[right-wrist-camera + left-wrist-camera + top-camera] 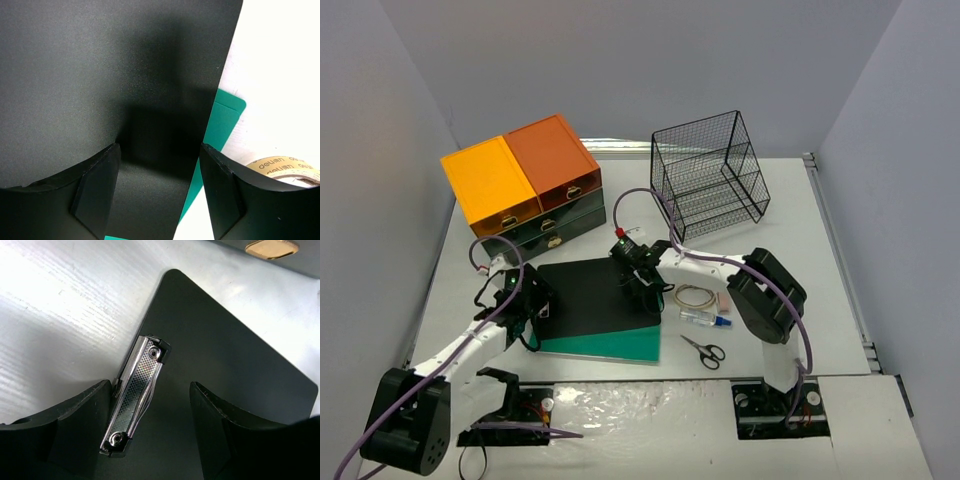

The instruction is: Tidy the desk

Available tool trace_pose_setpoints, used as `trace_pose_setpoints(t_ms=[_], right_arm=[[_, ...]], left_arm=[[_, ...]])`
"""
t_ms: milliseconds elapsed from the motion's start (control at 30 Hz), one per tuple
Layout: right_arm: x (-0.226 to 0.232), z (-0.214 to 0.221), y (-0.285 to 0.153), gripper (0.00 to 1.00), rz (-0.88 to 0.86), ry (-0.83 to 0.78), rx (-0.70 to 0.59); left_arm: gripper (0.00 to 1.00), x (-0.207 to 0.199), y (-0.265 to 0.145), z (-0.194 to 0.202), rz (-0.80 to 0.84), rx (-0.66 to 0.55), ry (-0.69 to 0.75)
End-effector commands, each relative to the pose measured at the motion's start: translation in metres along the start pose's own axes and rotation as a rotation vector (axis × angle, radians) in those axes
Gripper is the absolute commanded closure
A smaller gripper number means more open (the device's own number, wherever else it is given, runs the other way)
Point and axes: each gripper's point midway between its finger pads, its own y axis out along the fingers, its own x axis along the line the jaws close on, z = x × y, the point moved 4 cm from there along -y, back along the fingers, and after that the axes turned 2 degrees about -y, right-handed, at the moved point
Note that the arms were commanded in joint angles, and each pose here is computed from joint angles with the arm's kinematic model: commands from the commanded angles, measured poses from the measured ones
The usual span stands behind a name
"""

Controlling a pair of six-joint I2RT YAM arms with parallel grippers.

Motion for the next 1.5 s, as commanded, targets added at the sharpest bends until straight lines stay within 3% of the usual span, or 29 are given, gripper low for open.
trace_pose_setpoints(t_ms=[0,267,700,1467], right_arm=[[0.056,0.003,0.000,0.40,-0.193,-0.034,0.003],[0.066,0.004,0.003,0.40,-0.213,-0.053,0.005],[0.066,0.010,0.007,0.40,-0.204,-0.059,0.017],[0.072,0.013,0.007,0.40,-0.213,-0.069,0.019]], left_arm=[[0.41,-0.024,-0.020,0.010,0.107,0.130,0.003],[0.43,-0.032,-0.041,-0.003,0.152,0.093,0.009],[0.66,-0.052,-0.060,0.003,0.369,0.119,0.002],[0.70,-0.088,-0.105,0.000,0.629,0.198,-0.015]])
